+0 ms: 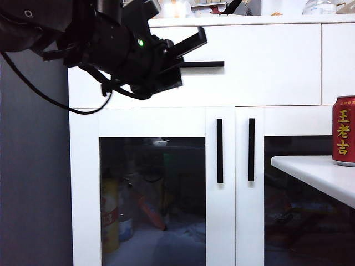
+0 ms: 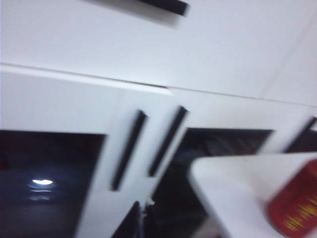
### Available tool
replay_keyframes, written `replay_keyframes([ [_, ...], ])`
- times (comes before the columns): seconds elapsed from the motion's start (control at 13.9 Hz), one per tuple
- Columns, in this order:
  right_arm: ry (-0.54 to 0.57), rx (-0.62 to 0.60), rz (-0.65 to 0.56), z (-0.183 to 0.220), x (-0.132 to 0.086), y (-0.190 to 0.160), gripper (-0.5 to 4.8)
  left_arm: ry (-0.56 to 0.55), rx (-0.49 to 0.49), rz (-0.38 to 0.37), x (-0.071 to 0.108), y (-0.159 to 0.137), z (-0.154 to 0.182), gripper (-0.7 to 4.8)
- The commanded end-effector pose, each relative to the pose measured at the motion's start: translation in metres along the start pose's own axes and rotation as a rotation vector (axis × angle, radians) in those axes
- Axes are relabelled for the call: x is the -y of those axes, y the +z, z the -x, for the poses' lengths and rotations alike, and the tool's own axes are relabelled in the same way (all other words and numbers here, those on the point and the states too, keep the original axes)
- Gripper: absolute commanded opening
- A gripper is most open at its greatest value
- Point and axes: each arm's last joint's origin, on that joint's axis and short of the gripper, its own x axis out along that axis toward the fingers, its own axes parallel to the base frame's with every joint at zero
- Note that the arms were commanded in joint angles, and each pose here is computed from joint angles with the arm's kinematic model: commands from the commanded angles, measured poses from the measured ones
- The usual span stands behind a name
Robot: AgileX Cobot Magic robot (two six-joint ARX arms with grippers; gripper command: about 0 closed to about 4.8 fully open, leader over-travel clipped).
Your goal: Open the left door of the white cabinet, pick up a can of beverage from the table on the right, place it inside the cabinet, and finally close the cabinet door.
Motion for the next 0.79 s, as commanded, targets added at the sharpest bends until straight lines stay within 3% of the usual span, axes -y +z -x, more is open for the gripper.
replay_keyframes([
  [0.07,-0.036,0.016,0.025,0.005,0.001,0.003,1.9,-0.045,0.007,0.021,0.003,-0.004,-0.009,-0.01],
  [0.29,-0.053,0.013,0.045,0.009,0.001,0.004,1.9,-0.076,-0.032,0.013,0.004,-0.016,-0.02,0.04],
  [0.36,-0.053,0.018,0.045,0.011,0.001,0.005,1.9,-0.071,-0.04,0.011,0.007,-0.023,-0.036,2.25],
  [0.43,-0.053,0.02,0.046,0.011,0.001,0.005,1.9,-0.056,-0.033,0.011,0.009,-0.026,-0.051,4.12],
  [0.5,-0.053,0.019,0.046,0.011,0.001,0.005,1.9,-0.012,-0.016,0.007,0.011,-0.03,-0.064,4.79],
  [0.79,-0.054,0.018,0.075,0.011,0.001,0.005,1.9,0.074,0.026,0.013,0.016,-0.041,-0.103,4.79],
])
